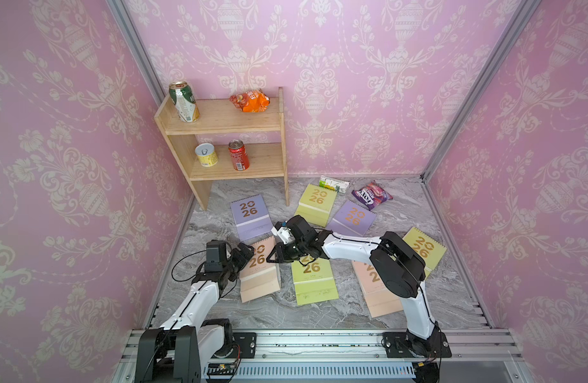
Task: Stack the calendars
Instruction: Pick up the calendar at the center of the board.
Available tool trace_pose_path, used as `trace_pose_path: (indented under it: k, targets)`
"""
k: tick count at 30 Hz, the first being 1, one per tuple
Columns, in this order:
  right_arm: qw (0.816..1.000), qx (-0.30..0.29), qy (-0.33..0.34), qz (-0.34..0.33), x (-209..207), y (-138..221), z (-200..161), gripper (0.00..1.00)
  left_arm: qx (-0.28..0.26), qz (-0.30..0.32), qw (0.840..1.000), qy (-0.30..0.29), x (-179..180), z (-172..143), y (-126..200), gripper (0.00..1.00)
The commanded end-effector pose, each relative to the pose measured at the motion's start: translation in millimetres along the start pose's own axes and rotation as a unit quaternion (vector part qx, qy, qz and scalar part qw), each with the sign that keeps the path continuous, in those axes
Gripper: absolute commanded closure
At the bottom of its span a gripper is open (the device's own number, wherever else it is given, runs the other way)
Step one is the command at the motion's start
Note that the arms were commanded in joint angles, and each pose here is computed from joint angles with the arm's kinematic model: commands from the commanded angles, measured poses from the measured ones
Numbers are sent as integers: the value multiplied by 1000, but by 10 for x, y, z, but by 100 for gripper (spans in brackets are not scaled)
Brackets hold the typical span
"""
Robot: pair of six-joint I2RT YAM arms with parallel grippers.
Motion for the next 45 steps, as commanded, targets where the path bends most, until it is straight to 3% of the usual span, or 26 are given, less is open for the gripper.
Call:
trace_pose_path:
  k: [1, 4, 11, 15, 23, 32, 45]
  targets:
    - [999, 7, 19, 26, 184, 10, -58, 87, 1, -46, 999, -10, -157, 1, 36, 5]
    - [999, 0, 21, 32, 269, 58, -33, 100, -1, -53, 998, -21, -193, 18, 50, 5]
    - [999, -33, 23, 36, 387, 374, 104, 100, -37, -108, 991, -70, -472, 190, 209, 6]
    - [998, -49, 22, 45, 322, 686, 244, 100, -57, -181, 976, -106, -776, 301, 349, 8]
    - [992, -77, 20, 93, 253, 1374, 385, 100, -73, -251, 953, -155, -1065, 382, 498, 8]
    - [985, -59, 45, 155, 315, 1877, 223, 100, -62, -333, 924, -179, -1336, 397, 545, 14]
    - [974, -47, 102, 198, 567, 2084, 79, 100, -5, -413, 884, -219, -1672, 151, 534, 18]
Point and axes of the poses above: each gripper's point midway between its finger pads, its own y axis back along the fingers, its own x axis along the line the jaws close on, z = x × y, the point moved 3 cm from there along y, back along the fingers, and after that the axes turned 14 degrees about -y, right-handed, at the moved point
